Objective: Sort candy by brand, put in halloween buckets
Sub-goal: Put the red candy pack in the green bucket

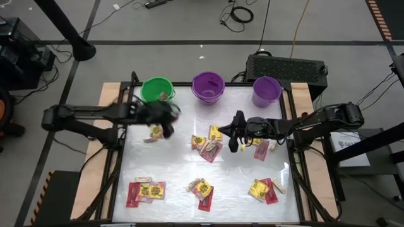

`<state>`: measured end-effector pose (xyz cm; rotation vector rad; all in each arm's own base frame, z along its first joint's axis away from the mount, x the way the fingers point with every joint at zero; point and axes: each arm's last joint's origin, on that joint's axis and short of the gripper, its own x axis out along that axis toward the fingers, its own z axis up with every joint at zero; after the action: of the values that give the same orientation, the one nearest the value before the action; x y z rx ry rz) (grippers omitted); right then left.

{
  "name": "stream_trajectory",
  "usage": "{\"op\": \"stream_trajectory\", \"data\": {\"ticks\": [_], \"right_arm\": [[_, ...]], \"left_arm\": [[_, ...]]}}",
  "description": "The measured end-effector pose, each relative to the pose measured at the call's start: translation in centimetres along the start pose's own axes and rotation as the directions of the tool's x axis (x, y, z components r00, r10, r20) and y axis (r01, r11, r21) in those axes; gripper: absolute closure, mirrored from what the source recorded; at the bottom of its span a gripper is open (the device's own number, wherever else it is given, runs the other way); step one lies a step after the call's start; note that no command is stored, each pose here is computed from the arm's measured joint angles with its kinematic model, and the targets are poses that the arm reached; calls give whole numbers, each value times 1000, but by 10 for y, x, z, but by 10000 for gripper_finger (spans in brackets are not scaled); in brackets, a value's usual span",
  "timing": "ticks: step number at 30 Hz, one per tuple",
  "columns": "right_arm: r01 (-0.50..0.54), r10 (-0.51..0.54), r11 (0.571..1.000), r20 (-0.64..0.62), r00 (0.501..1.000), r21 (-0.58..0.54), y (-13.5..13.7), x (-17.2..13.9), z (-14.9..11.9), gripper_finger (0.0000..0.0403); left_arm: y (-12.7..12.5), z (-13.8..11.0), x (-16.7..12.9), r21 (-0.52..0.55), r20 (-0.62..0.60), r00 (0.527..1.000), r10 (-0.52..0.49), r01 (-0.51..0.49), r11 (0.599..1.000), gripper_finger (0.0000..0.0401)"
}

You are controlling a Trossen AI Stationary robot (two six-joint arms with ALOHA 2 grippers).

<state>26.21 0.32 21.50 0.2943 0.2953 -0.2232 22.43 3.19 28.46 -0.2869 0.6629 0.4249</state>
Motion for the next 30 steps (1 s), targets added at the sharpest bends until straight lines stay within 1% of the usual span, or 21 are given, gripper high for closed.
{"op": "stream_trajectory", "data": {"ticks": [2, 5, 8, 11, 17, 22, 27, 30], "right_arm": [[-1, 1, 1000, -3, 1000, -2, 0, 0, 0, 403], [1, -1, 1000, -2, 1000, -5, 0, 0, 0, 403], [1, -1, 1000, 1, 1000, -11, 0, 0, 0, 403], [5, -5, 1000, 2, 1000, -18, 0, 0, 0, 403], [5, -5, 999, 2, 1000, -36, 0, 0, 0, 403], [6, -6, 999, 1, 1000, -36, 0, 0, 0, 403], [6, -6, 999, 1, 1000, -36, 0, 0, 0, 403], [6, -6, 999, 1, 1000, -36, 0, 0, 0, 403]], "left_arm": [[19, 7, -10, -81, 63, 994, 92, -87, 993, 400], [46, 13, -18, -199, 96, 977, 189, -167, 966, 400], [69, 15, -18, -290, 76, 963, 260, -228, 930, 400], [86, 17, -15, -343, 61, 945, 322, -283, 896, 400], [107, 17, -8, -330, 13, 921, 390, -364, 871, 400], [117, 16, -1, -275, -19, 909, 416, -405, 872, 397], [119, 15, 7, -198, -46, 907, 418, -419, 886, 371], [120, 14, 11, -186, -62, 902, 427, -431, 883, 353]]}}
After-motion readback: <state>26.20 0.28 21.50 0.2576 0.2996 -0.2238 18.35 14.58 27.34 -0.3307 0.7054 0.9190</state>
